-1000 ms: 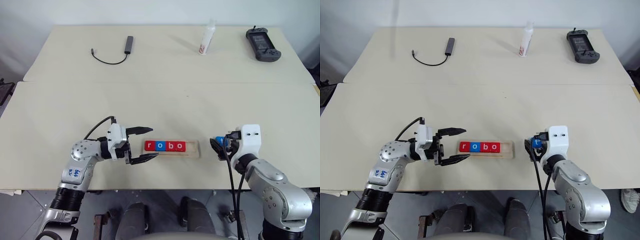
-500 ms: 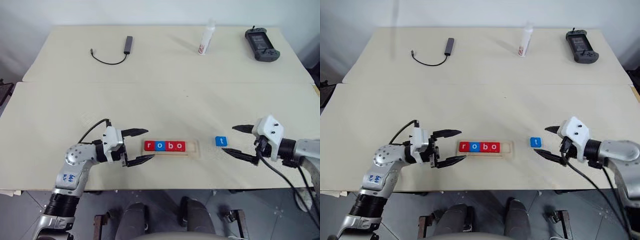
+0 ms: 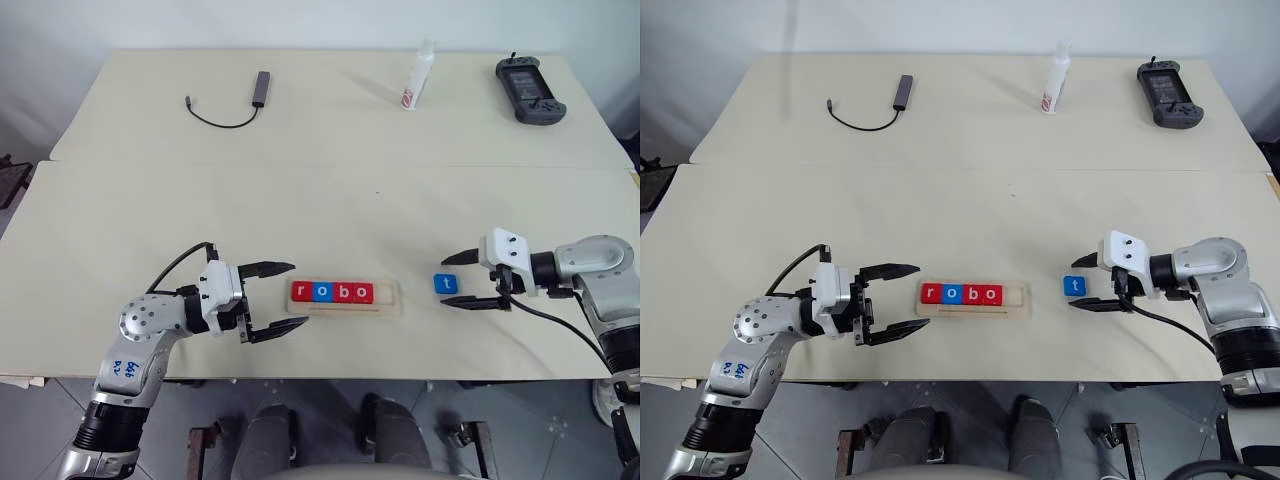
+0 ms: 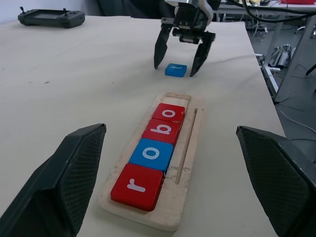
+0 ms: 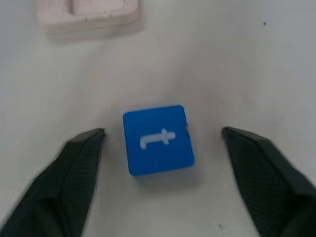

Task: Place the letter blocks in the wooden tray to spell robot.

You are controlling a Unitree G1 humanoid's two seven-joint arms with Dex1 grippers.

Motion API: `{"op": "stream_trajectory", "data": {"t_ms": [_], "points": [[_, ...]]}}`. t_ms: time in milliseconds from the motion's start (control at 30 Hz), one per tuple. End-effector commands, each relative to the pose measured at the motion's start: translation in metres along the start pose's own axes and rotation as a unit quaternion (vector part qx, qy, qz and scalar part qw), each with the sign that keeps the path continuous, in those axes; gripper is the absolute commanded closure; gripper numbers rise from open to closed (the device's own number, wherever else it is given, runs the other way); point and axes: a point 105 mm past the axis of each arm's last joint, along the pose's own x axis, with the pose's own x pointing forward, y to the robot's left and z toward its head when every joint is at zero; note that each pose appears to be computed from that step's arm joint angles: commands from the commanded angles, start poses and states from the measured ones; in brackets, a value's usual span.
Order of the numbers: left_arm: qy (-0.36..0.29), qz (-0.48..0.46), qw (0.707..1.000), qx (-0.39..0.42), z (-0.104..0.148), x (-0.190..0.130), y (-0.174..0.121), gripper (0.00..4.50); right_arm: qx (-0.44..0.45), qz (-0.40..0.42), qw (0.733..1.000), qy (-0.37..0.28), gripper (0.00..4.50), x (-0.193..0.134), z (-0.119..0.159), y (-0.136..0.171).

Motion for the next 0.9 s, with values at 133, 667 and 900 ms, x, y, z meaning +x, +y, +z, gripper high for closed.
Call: {"op": "stream_trajectory", "data": {"t_ms": [133, 667, 900], "points": [[-0.006, 0.010, 1.000, 0.018, 0.008, -0.003, 0.001, 0.00, -0.003, 0.006, 1.000, -0.002, 2.82, -0.004, 0.003, 0.001], [-0.012, 0.004, 1.000, 0.011, 0.007, 0.004, 0.000, 0.00, -0.001, 0.045, 0.999, -0.030, 3.04, 0.035, 0.070, 0.030], [-0.009, 0.012, 1.000, 0.015, 0.008, 0.001, 0.007, 0.00, -0.007, 0.054, 0.998, -0.040, 3.04, 0.049, 0.075, 0.037]]}}
